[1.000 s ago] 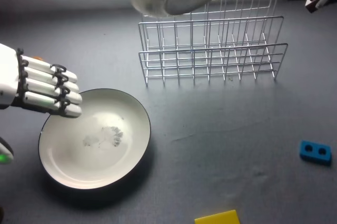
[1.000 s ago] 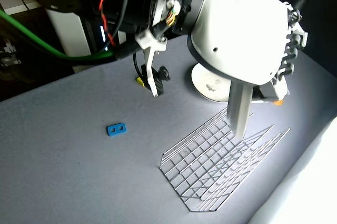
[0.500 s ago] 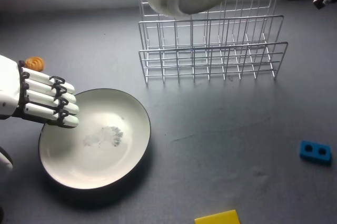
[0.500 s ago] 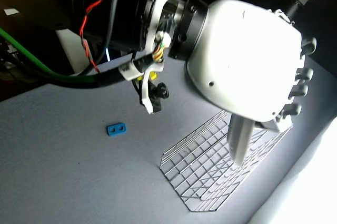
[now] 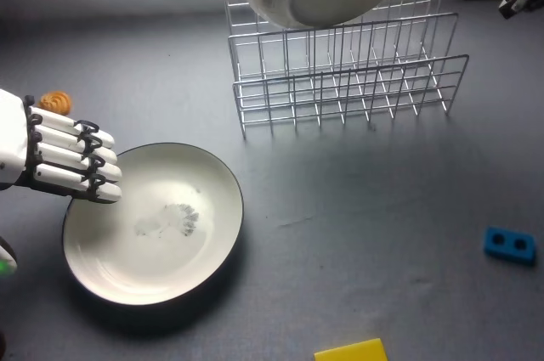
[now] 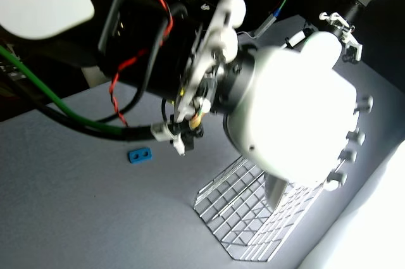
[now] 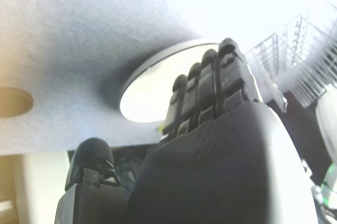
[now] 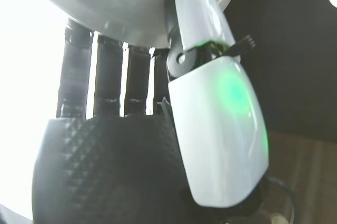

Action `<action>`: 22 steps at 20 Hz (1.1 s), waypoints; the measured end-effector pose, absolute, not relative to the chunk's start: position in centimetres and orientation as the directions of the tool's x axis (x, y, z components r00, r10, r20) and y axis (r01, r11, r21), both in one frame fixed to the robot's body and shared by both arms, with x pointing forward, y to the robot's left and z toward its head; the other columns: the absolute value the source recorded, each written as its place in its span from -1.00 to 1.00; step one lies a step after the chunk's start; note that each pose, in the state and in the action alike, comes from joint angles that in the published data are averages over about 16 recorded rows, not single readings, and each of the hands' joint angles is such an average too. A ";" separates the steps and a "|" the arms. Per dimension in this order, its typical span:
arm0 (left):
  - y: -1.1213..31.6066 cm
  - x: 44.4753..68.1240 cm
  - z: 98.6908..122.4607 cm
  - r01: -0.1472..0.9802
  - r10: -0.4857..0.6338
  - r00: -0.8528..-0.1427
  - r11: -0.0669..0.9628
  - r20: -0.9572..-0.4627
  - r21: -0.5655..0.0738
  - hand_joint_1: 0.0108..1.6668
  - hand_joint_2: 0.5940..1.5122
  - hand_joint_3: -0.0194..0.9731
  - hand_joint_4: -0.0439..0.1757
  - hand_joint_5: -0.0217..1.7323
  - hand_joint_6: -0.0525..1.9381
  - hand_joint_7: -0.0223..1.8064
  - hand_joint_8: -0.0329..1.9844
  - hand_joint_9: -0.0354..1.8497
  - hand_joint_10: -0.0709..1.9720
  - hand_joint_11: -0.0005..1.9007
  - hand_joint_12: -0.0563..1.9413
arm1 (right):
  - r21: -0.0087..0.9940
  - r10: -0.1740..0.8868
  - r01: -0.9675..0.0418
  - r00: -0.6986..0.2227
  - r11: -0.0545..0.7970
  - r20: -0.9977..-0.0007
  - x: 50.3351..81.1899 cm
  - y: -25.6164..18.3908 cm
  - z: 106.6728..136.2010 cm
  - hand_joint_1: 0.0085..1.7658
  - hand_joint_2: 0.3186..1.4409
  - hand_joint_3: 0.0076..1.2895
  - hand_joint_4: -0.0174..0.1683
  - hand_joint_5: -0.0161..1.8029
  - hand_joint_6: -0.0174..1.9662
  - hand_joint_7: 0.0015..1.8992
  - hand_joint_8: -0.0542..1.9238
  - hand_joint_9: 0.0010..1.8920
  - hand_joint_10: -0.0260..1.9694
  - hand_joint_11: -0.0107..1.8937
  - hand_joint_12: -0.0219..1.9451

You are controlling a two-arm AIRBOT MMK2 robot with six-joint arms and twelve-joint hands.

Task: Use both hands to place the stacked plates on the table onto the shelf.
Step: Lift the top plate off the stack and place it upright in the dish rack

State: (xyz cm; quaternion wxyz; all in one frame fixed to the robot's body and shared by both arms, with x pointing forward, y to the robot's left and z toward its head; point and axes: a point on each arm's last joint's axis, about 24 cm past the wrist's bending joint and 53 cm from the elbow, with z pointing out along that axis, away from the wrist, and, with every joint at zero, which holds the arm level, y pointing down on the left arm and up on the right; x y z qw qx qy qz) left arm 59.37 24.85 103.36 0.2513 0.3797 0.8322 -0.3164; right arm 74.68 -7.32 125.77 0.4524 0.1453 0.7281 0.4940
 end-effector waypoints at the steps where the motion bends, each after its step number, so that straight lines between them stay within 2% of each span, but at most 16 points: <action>1: 24.9 59.4 103.4 0.791 0.473 -0.585 0.512 -0.658 -0.336 -0.99 0.26 -0.95 -0.57 -0.95 -0.94 -0.96 -0.98 -0.94 -0.92 -0.99 -0.94 | 0.852 0.660 -0.228 -0.549 0.472 -0.513 74.9 -7.4 125.5 0.53 0.34 -0.99 -0.89 -0.15 0.24 -0.04 0.14 -0.08 0.26 -0.27 0.41; 9: 25.1 59.2 103.1 0.789 0.478 -0.589 0.513 -0.651 -0.338 -0.99 0.25 -0.95 -0.56 -0.95 -0.94 -0.96 -0.98 -0.94 -0.93 -0.99 -0.94 | 0.852 0.664 -0.175 -0.556 0.494 -0.500 76.1 -7.5 122.9 0.53 0.36 -0.99 -0.89 -0.14 0.24 -0.05 0.14 -0.10 0.28 -0.28 0.41; 22: 25.6 58.7 102.3 0.782 0.489 -0.601 0.522 -0.632 -0.340 -0.99 0.24 -0.95 -0.56 -0.95 -0.94 -0.96 -0.98 -0.97 -0.94 -0.99 -0.94 | 0.830 0.653 -0.096 -0.571 0.550 -0.498 76.2 -8.2 118.6 0.53 0.42 -0.99 -0.90 -0.12 0.20 -0.04 0.10 -0.08 0.22 -0.23 0.33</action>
